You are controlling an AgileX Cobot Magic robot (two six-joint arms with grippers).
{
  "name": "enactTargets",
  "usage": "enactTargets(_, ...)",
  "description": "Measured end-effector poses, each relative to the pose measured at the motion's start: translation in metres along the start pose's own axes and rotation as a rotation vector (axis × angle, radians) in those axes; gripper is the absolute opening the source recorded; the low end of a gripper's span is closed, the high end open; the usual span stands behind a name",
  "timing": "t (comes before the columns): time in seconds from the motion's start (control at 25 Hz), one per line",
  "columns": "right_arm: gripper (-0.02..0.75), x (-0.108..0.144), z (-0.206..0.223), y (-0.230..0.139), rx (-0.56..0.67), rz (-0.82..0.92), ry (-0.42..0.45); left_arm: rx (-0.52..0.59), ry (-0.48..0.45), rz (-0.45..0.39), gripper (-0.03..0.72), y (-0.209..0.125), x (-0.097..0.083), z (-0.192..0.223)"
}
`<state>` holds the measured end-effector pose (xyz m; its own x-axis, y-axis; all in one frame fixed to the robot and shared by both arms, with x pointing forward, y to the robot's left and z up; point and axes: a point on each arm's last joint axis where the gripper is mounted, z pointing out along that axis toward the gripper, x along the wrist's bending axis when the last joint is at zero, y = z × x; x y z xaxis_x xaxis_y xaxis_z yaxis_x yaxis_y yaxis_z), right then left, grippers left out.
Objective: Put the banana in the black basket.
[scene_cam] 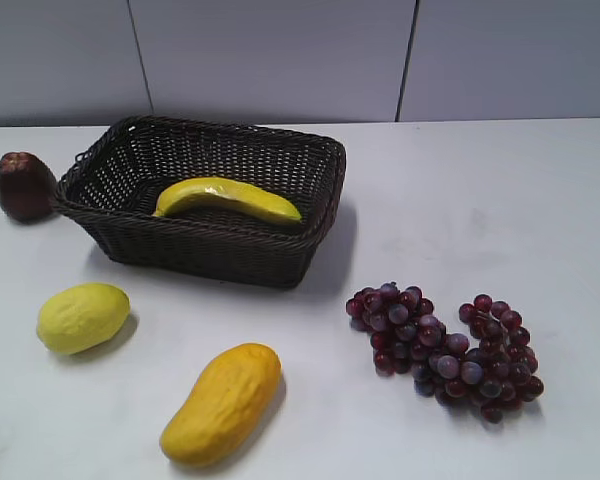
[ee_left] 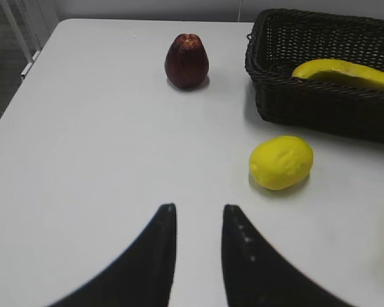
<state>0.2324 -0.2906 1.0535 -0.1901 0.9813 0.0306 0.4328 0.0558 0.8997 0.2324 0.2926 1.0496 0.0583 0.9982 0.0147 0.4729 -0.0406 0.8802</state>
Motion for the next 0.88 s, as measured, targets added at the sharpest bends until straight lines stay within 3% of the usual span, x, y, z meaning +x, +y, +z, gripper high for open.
enactTargets(0.88, 0.593, -0.0001, 0.0005, -0.0006, 0.004, 0.011, -0.003, 0.0, 0.0, 0.0, 0.239, 0.0, 0.0, 0.0)
